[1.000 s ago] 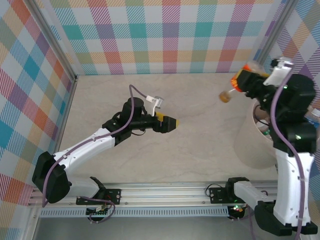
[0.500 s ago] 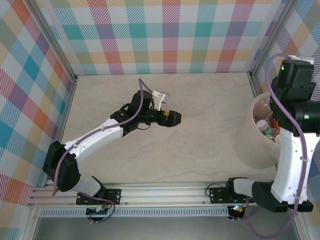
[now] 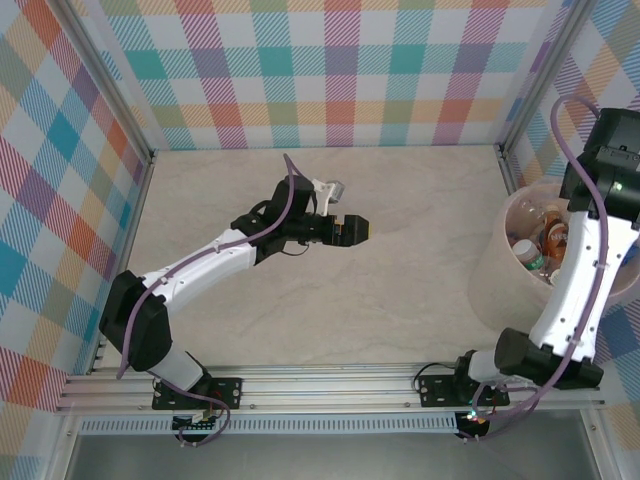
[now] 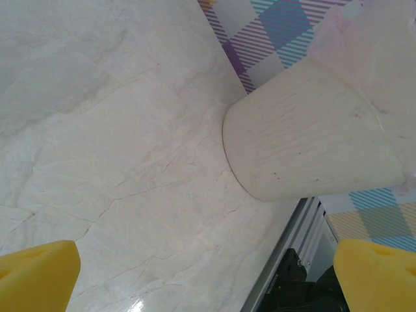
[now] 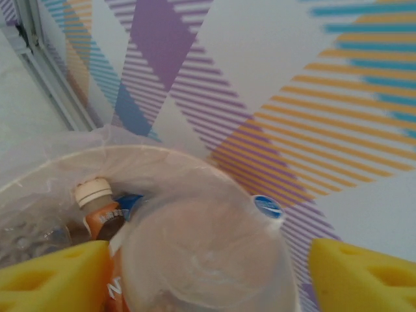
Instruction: Put the plastic bottles in the bin
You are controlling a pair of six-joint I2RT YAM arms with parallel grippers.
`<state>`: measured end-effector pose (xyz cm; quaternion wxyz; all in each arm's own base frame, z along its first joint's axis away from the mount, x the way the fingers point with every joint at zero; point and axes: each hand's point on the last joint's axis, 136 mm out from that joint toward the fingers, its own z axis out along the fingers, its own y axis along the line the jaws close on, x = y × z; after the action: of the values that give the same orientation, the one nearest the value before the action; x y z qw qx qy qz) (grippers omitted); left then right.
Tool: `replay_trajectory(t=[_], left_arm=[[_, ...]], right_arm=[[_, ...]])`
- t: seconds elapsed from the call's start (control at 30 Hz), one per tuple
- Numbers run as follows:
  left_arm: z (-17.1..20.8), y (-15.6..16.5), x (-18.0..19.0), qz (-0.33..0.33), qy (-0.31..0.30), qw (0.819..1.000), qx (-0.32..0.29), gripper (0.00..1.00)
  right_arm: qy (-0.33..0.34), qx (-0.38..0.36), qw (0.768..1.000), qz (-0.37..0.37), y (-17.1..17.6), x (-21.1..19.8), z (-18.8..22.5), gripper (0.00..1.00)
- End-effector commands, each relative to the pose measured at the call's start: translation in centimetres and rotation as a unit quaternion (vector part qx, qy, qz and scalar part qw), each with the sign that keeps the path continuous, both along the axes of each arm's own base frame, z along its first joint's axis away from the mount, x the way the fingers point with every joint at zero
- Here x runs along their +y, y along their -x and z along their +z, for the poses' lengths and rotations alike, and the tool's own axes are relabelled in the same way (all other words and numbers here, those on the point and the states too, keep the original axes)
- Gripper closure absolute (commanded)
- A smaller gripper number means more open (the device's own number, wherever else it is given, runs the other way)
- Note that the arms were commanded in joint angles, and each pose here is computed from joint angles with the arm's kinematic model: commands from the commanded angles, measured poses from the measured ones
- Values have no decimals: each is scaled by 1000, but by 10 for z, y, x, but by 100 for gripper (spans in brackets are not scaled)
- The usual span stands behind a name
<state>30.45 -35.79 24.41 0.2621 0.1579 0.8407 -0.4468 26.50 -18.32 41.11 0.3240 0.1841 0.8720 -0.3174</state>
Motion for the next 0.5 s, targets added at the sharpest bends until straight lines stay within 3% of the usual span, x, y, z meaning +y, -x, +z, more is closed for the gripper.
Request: replay_trajectory(t=[0.0, 0.2, 0.47], left_arm=[[8, -12, -2, 17, 15, 1000, 6, 0], [2, -14, -2, 26, 15, 999, 12, 0], [-7, -15, -4, 24, 8, 999, 23, 0]], right_arm=[[-47, 41, 998, 28, -19, 5, -33, 7], [-72, 15, 997, 36, -24, 12, -35, 8], [-131, 41, 990, 9, -31, 14, -82, 35]])
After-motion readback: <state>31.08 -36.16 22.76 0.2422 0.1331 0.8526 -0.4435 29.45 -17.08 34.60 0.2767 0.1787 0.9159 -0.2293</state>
